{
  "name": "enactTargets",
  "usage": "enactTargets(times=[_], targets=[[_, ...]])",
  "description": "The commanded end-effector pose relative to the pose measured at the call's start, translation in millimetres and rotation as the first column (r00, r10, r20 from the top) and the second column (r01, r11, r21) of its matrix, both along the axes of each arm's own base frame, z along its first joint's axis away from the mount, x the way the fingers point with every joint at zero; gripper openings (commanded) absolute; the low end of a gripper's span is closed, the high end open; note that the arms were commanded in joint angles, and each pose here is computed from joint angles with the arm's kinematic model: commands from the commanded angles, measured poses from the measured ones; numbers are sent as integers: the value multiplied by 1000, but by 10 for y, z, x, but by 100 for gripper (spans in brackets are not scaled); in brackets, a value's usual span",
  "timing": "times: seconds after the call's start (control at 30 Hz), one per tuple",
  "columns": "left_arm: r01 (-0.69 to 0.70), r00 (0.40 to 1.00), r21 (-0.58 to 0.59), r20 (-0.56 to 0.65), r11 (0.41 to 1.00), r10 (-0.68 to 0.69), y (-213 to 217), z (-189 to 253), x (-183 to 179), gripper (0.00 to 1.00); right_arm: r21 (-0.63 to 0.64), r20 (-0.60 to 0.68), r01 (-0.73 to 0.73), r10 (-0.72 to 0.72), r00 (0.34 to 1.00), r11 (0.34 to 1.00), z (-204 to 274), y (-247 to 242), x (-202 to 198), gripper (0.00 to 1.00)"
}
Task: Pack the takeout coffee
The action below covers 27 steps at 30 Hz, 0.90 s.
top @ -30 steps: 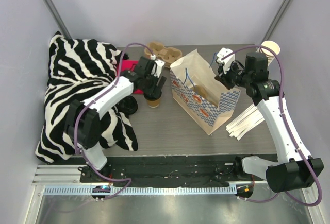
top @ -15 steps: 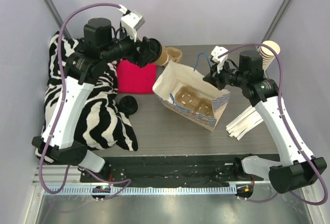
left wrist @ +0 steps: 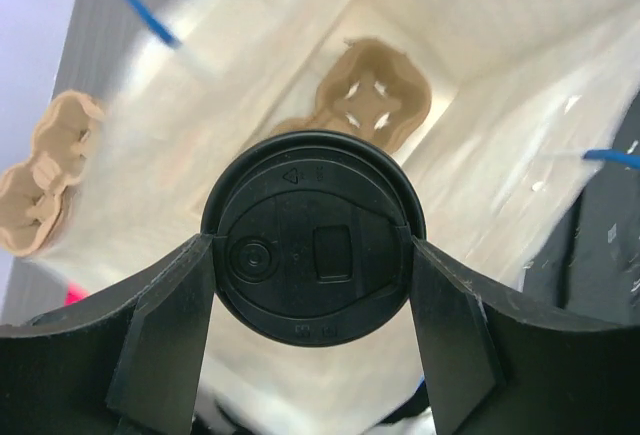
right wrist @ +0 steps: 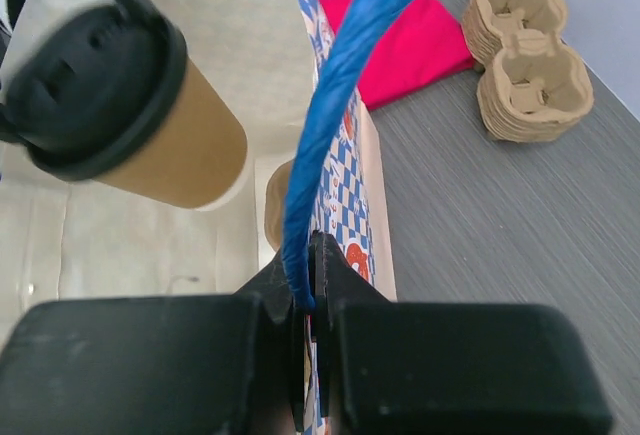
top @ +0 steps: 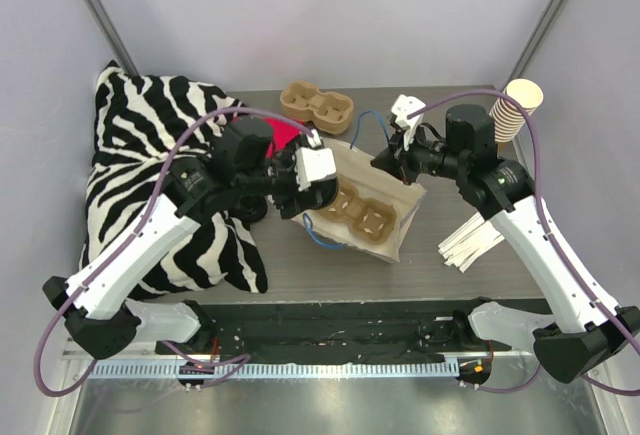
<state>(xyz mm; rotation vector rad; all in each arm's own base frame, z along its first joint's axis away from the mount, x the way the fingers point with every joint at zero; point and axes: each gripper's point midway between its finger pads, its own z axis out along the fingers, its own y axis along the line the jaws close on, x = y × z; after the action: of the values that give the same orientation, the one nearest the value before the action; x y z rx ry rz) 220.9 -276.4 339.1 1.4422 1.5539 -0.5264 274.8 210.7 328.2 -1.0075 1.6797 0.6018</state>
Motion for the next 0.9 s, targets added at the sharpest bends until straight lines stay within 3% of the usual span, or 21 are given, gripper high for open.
enactTargets(times=[0.0, 0.5, 0.87], targets=[[47, 975, 45, 215, 998, -56, -3, -27, 55, 11, 130, 77, -12, 2, 997, 991, 541, 125, -153, 1], [24, 926, 128, 371, 991, -71, -52, -732, 225, 4, 186, 18, -62, 59, 998, 981, 376, 373, -450, 1], [32, 940, 184, 328, 982, -92, 65, -1101, 138, 2, 199, 23, -47, 43, 999, 979, 305, 397, -468, 1]])
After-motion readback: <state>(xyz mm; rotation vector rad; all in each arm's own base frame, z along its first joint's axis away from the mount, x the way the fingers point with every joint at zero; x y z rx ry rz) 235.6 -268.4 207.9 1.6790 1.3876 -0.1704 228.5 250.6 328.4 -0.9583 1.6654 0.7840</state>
